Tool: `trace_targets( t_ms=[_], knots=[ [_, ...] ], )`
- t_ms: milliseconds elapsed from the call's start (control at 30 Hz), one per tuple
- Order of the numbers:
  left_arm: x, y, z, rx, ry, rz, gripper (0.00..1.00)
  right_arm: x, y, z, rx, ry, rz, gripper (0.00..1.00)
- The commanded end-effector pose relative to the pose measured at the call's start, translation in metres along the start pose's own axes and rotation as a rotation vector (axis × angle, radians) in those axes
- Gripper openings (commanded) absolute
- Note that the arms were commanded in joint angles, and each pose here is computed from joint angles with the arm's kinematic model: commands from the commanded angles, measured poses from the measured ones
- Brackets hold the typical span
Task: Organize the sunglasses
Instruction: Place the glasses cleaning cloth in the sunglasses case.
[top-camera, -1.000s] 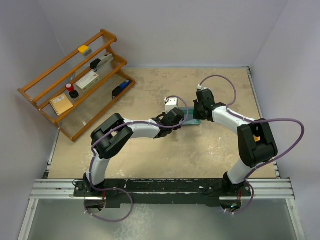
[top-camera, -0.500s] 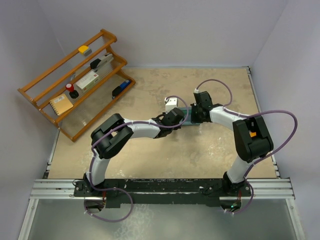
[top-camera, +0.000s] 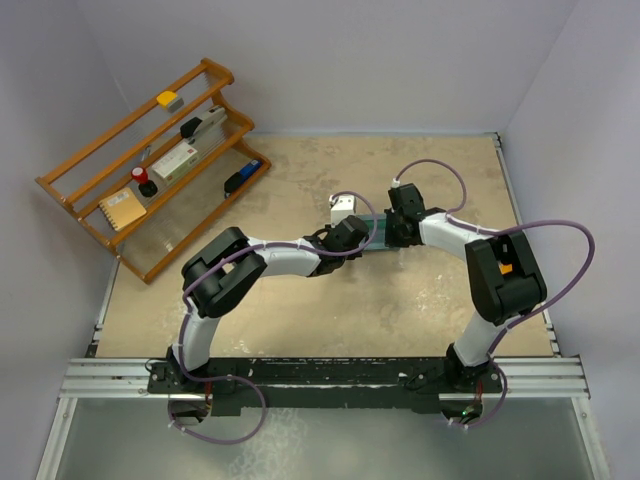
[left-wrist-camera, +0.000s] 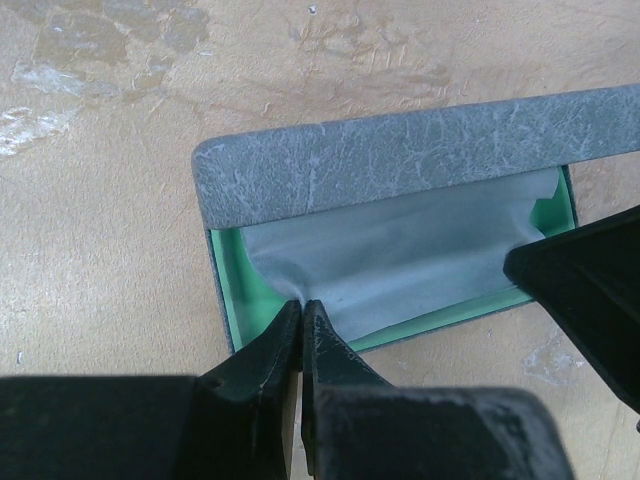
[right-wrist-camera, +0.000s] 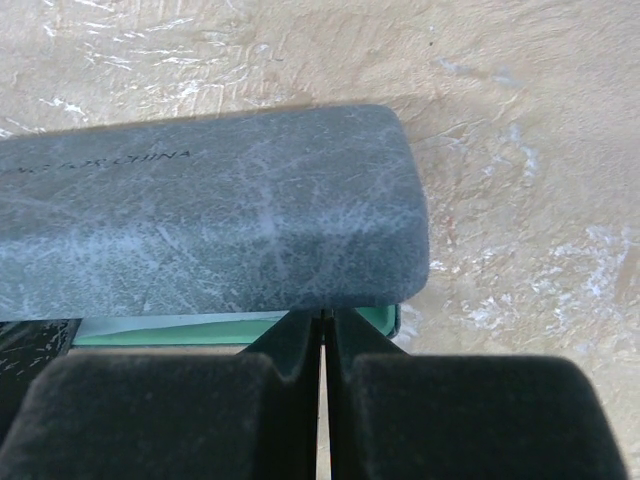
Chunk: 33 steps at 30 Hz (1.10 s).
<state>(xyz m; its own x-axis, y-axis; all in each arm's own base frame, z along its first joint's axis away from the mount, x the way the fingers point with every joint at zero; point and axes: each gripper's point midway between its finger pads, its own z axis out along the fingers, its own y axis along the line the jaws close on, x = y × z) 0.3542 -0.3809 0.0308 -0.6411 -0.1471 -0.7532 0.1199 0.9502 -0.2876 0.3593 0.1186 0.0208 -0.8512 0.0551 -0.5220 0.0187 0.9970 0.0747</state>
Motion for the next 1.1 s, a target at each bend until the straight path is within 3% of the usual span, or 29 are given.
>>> trace_targets(
  t_ms=[0,200,533,867,1067],
  knots=[
    [-0.001,-0.004,-0.001,0.004,-0.002,-0.004,0.0,-0.007,-0.012,-0.004,0.067,-0.015,0.016,0.0],
    [-0.003,-0.003,-0.002,0.003,-0.006,-0.001,0.0,-0.005,-0.009,0.0,0.052,-0.005,0.014,0.0],
    [-0.033,-0.002,-0.018,-0.029,-0.069,0.023,0.25,-0.003,-0.008,0.001,0.045,-0.002,0.017,0.0],
    [-0.055,-0.012,-0.026,-0.016,-0.106,0.028,0.26,-0.004,-0.008,0.001,0.044,-0.005,0.017,0.0],
    [-0.053,-0.027,-0.018,0.045,-0.105,0.004,0.14,-0.004,-0.006,0.001,0.036,-0.004,0.018,0.0]
  ],
)
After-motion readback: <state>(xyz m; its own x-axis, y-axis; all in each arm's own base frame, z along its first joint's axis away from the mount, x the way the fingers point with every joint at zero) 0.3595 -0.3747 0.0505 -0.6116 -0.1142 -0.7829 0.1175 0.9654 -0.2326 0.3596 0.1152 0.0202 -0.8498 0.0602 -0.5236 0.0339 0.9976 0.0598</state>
